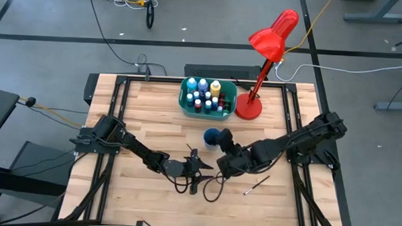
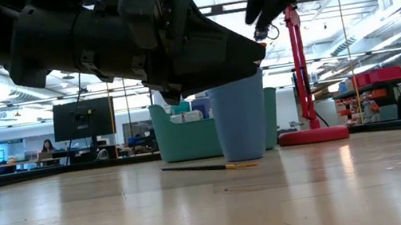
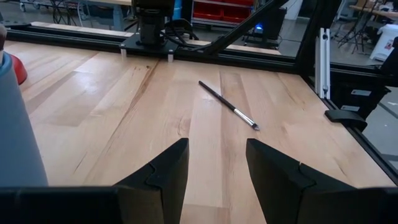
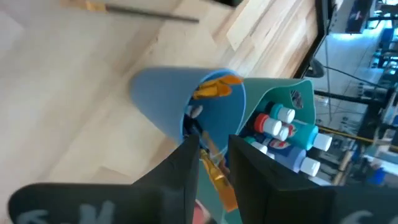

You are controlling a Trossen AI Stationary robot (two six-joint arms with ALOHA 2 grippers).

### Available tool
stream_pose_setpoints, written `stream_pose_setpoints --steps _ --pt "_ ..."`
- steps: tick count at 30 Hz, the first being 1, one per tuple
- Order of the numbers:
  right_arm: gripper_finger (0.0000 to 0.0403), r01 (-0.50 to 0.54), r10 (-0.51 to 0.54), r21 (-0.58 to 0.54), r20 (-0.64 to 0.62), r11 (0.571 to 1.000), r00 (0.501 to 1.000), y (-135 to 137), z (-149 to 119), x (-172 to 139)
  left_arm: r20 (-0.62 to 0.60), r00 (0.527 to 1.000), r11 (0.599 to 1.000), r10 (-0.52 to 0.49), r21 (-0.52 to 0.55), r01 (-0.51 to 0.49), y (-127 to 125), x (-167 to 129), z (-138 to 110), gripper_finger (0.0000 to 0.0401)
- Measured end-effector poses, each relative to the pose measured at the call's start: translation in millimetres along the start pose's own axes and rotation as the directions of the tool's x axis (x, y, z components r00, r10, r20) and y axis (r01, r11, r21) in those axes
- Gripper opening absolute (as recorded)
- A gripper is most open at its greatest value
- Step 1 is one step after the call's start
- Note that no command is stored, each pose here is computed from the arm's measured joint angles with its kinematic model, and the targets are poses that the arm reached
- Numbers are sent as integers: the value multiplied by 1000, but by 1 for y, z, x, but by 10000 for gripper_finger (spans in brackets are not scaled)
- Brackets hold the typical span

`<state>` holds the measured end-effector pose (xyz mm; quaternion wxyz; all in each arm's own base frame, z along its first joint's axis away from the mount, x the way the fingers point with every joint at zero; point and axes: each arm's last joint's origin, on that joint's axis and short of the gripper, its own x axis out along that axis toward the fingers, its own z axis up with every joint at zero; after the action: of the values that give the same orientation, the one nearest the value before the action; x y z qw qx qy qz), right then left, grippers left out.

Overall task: Pick & Place Paint Supplies
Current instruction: Put the silver paint brush into the blue cup

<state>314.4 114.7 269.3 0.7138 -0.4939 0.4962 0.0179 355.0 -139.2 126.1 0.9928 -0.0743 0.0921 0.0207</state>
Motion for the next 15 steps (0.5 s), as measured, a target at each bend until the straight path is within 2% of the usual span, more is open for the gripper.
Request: stream_pose_setpoints --steps 4,7,12,15 --pt "84 -7 1 99 63 995 998 4 0 -21 4 1000 1000 -1 -2 1 0 0 1 171" --pt "85 -80 50 214 143 974 988 6 -2 -37 9 1000 1000 -2 -4 2 0 0 1 171" --pt "92 -295 195 357 290 886 937 10 -7 -62 9 1000 1000 -2 -20 3 0 0 1 171" --pt "95 -389 256 397 348 831 902 14 -11 -77 9 1000 999 -2 -36 3 0 0 1 171"
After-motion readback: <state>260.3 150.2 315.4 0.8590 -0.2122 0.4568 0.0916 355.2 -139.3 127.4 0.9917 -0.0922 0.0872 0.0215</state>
